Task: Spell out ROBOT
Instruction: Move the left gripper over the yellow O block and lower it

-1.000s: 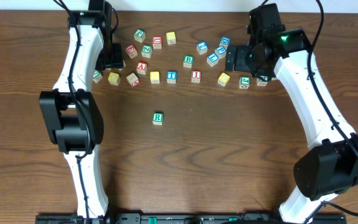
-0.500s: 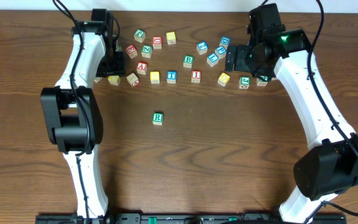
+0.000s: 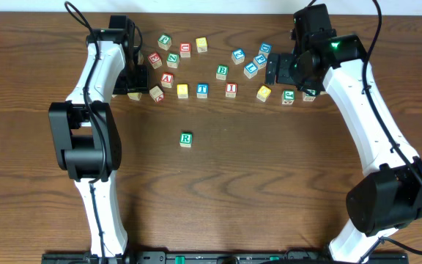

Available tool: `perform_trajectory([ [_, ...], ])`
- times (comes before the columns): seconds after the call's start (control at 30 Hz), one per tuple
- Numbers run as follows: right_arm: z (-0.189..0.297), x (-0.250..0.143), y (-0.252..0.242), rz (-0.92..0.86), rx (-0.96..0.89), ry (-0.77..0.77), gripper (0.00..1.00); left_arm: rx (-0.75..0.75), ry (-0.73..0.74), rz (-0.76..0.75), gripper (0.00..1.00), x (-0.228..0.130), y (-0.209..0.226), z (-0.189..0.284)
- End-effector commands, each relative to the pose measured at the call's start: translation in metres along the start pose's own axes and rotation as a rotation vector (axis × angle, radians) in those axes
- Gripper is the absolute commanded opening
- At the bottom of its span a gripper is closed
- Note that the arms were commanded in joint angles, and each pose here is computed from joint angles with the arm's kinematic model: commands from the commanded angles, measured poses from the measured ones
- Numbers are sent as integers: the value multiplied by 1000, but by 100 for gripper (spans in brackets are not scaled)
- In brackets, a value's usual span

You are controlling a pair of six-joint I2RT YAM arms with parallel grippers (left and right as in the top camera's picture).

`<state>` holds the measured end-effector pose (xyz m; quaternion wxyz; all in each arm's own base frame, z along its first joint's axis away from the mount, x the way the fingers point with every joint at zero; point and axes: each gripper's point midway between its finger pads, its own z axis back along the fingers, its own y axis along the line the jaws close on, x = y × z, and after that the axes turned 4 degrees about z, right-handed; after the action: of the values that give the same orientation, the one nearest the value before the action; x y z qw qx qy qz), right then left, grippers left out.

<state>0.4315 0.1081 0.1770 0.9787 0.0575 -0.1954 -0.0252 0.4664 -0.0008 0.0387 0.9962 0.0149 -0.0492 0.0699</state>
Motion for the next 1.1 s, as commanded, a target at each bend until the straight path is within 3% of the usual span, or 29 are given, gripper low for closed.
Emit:
perform_trajectory([
  [0.0, -2, 0, 3, 0, -3, 4, 99, 1, 11, -13, 59, -3, 3, -3],
  [1.07, -2, 0, 3, 0, -3, 4, 99, -2, -8, -68, 59, -6, 2, -30],
])
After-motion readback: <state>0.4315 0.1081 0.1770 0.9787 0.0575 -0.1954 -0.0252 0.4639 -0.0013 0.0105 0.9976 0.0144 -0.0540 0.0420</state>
